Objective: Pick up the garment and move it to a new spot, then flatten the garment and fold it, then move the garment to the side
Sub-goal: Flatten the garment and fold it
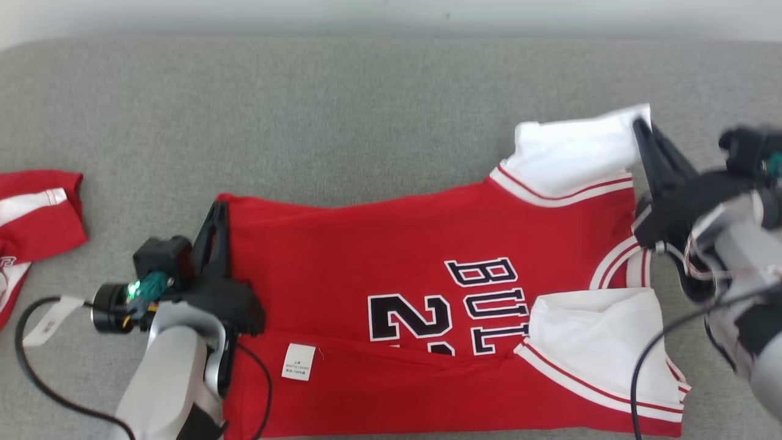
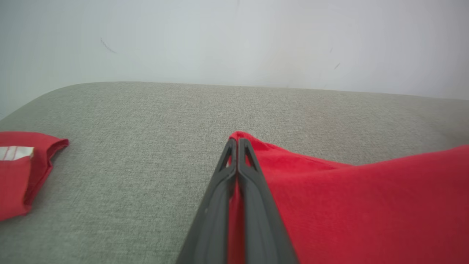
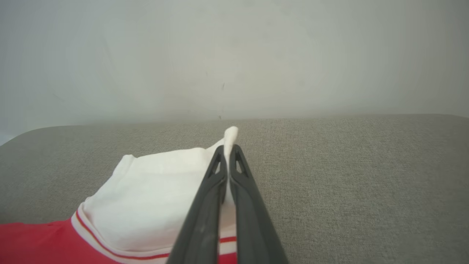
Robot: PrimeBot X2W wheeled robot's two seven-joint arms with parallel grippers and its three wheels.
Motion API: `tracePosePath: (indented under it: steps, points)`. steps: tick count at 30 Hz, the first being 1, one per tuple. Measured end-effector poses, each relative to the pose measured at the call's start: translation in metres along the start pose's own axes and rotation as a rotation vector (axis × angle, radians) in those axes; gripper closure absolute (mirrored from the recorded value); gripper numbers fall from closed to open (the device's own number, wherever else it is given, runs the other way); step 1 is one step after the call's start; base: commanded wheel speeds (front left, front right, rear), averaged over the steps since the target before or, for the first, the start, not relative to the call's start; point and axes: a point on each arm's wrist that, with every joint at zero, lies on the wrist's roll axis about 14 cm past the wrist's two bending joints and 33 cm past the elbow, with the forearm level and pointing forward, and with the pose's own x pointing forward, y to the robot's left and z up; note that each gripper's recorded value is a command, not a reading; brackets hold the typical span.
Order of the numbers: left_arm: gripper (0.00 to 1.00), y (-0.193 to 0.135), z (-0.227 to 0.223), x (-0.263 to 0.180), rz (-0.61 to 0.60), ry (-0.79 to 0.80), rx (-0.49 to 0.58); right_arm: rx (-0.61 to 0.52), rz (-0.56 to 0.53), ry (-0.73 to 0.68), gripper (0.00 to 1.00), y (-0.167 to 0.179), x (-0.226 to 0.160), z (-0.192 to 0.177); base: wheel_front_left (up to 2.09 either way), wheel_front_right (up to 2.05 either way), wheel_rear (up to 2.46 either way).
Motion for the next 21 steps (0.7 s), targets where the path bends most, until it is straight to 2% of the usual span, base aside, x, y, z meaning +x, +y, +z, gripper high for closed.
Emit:
tracePosePath:
  steps: [7, 12, 21]
  points:
    - [1.00, 0.009, 0.007, -0.024, 0.032, -0.016, -0.035, 0.042, -0.021, -0.022, 1.00, 0.004, -0.039, -0.011, 0.00, 0.00, 0.00]
    - [1.00, 0.015, 0.009, -0.045, 0.054, -0.016, -0.054, 0.076, -0.014, -0.011, 1.00, 0.021, -0.070, -0.031, 0.00, 0.00, 0.00]
    - [1.00, 0.011, -0.019, -0.077, 0.061, 0.066, -0.115, 0.131, -0.043, 0.050, 1.00, 0.031, -0.108, -0.068, 0.00, 0.00, 0.00]
